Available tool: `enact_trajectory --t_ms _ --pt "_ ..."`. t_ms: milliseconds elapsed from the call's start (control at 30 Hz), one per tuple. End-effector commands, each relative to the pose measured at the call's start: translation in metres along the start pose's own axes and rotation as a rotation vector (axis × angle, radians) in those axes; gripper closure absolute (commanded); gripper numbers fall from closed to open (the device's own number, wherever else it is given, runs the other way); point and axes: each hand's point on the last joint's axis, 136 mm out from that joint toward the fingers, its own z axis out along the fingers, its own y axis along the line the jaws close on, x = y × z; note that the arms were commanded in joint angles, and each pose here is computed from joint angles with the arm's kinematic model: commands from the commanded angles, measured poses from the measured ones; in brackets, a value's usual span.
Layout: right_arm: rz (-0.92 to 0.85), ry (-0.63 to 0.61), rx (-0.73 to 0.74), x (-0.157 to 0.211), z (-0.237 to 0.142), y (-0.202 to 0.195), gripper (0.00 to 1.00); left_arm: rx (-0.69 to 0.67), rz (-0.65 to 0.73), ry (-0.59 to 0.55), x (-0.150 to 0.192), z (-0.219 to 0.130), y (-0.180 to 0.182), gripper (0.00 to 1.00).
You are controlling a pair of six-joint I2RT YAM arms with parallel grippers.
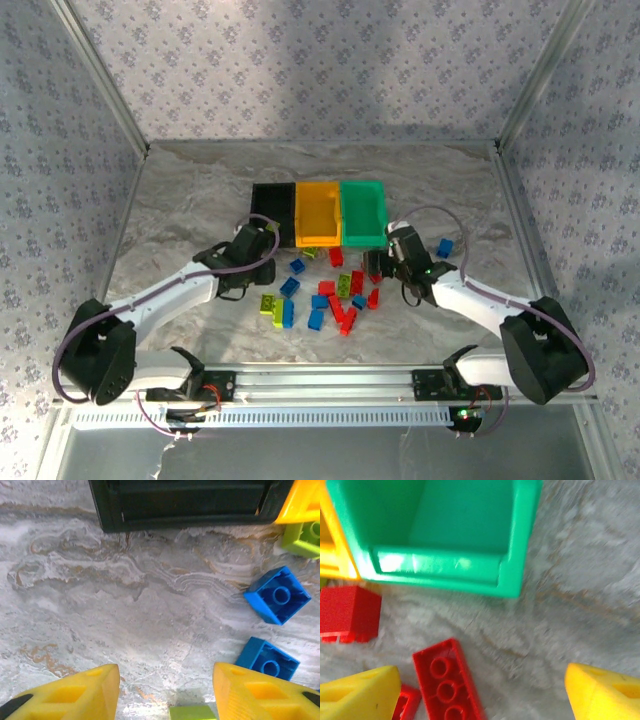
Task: Sort the legos into containers by color
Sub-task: Place the lego in the container, then pick up the lego from the center of the table.
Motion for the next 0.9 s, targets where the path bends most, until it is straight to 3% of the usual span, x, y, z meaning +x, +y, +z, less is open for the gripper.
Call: enact_trajectory --t_ms 0,267,633,867 --pt "0.029 0.088 0.0 0.033 0.003 0.002 0.14 0.081 -0.033 -0.09 -0.017 -0.007 -0.013 0.48" --pt "0.022 0.144 0.045 0.048 0.002 -0.002 0.23 0.086 -0.004 -0.115 -0.011 -0.006 -0.008 0.48" --pt "-0.005 0.182 0.089 0.044 0.016 0.0 0.26 0.037 0.056 -0.105 -0.005 -0.005 0.002 0.45" --pt "-0.054 0.214 0.102 0.042 0.025 0.005 0.39 0.038 0.046 -0.108 0.001 -0.006 0.007 0.45"
